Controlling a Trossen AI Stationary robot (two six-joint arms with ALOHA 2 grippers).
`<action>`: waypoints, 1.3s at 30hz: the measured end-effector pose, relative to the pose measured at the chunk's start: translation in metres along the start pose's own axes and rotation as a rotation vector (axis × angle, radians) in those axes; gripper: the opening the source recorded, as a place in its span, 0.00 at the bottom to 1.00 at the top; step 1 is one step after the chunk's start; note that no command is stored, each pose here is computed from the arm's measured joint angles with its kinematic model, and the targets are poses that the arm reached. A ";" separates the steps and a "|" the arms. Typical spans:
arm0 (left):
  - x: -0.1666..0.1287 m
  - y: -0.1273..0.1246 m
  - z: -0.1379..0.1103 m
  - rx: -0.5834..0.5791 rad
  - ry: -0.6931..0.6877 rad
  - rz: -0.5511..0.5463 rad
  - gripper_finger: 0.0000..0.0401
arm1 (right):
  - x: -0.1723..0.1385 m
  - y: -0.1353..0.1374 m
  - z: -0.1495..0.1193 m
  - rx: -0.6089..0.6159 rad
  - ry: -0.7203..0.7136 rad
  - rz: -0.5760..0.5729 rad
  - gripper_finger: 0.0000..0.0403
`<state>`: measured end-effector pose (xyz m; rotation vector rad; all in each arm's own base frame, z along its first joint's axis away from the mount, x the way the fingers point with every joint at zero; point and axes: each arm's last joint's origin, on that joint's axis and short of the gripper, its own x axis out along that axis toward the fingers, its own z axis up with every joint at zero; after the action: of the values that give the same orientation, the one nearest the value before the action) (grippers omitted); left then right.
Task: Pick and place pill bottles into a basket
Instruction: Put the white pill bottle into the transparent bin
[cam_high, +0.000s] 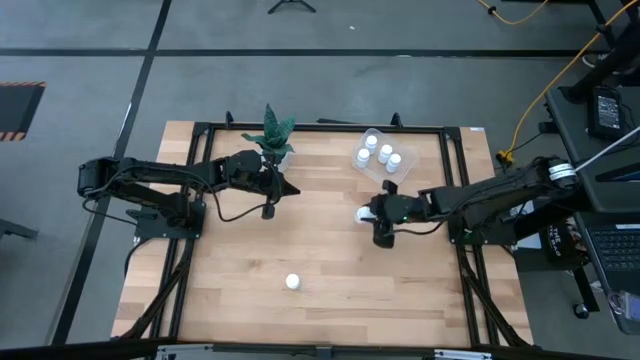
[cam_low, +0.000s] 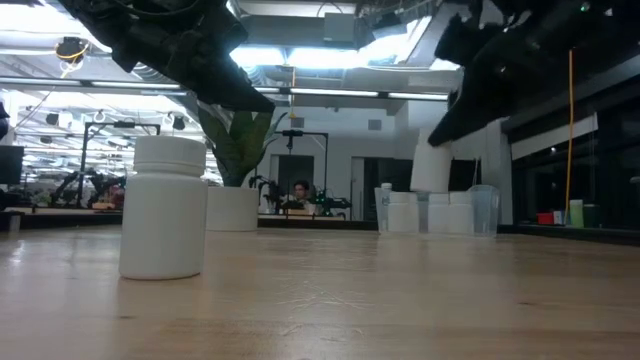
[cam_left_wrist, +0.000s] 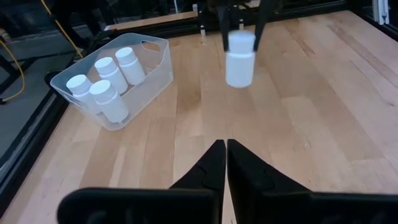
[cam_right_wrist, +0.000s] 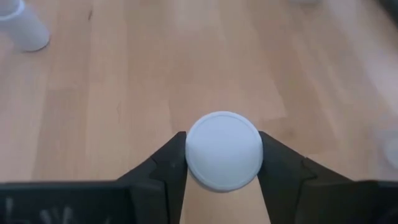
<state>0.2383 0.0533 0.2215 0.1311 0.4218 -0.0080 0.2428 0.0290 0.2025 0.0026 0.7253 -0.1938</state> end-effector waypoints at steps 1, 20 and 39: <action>0.000 0.000 0.000 0.000 0.000 0.000 0.03 | -0.004 -0.002 0.001 -0.001 -0.010 -0.016 0.38; 0.000 0.000 0.000 0.000 0.001 0.000 0.03 | -0.041 -0.039 0.007 -0.007 -0.067 -0.155 0.38; 0.000 0.000 0.000 0.000 0.001 0.000 0.03 | -0.036 -0.076 0.006 0.022 -0.027 -0.241 0.38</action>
<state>0.2382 0.0533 0.2215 0.1308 0.4225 -0.0083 0.2071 -0.0397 0.2362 -0.0661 0.6961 -0.4314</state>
